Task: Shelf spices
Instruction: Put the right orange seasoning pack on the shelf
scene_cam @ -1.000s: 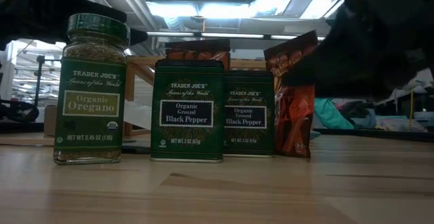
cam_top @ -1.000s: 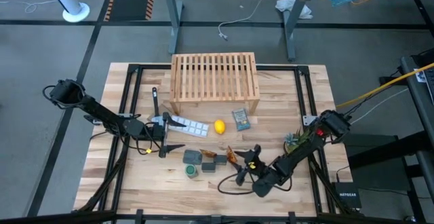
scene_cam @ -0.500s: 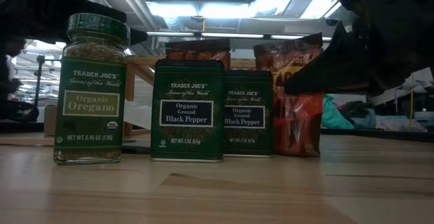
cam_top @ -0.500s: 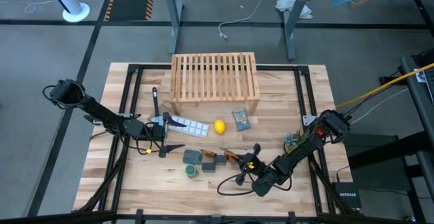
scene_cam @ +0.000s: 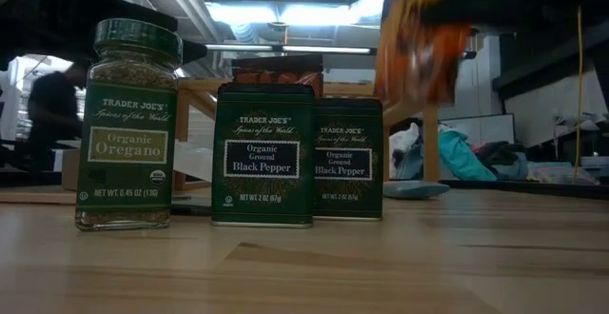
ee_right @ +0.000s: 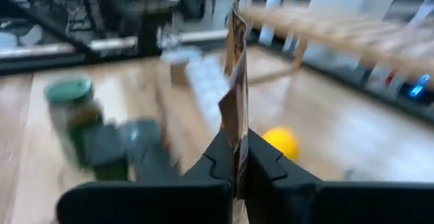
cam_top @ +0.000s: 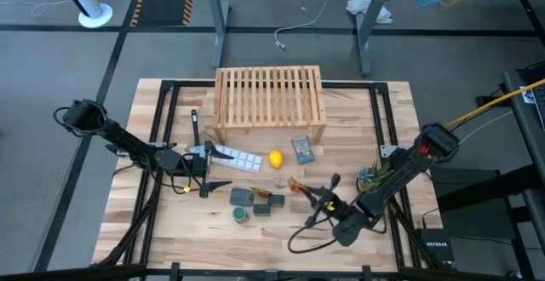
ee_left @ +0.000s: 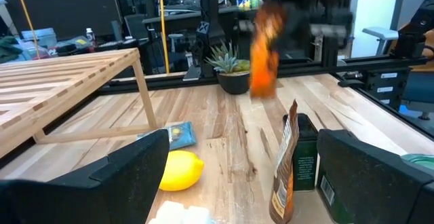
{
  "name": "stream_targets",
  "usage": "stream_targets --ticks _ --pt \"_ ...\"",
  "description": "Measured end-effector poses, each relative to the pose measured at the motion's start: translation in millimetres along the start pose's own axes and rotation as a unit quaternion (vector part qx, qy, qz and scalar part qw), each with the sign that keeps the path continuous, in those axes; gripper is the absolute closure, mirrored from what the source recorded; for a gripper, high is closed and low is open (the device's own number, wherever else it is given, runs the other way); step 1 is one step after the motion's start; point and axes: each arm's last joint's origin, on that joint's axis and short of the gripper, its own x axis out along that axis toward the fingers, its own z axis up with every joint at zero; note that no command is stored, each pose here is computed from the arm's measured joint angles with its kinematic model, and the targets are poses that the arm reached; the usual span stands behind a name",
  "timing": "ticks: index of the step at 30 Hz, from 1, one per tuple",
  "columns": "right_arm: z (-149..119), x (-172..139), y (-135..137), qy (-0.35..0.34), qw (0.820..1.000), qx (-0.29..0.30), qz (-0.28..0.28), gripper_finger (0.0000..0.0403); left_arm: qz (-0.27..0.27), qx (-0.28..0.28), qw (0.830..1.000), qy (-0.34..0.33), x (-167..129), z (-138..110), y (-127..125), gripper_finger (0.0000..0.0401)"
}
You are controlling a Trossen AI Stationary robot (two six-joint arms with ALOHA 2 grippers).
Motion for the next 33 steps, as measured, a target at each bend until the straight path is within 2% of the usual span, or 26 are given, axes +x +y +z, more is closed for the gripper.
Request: stream_targets --ticks 8,15,20,25,33 --pt "59.4 3.1 -31.9 -0.032 0.996 -0.075 -0.047 0.0394 0.000 0.010 1.000 0.000 0.0 0.1 0.0 0.0033" --pt "99.7 28.9 -72.1 -0.030 0.993 -0.092 -0.062 0.0393 0.000 0.009 1.000 -0.001 0.0 0.2 0.1 0.0033" --pt "122.2 56.1 -105.4 -0.037 0.995 -0.087 -0.034 0.0394 0.000 0.009 1.000 -0.002 0.0 0.4 0.1 0.0033" --pt "139.8 87.2 -135.5 -0.081 0.994 -0.071 0.017 0.0393 0.000 0.009 1.000 -0.002 0.0 0.4 0.1 0.0033" --pt "143.2 123.5 -187.2 -0.077 0.994 -0.067 0.028 0.0394 0.000 0.009 1.000 -0.002 0.0 0.5 0.0 0.0033"
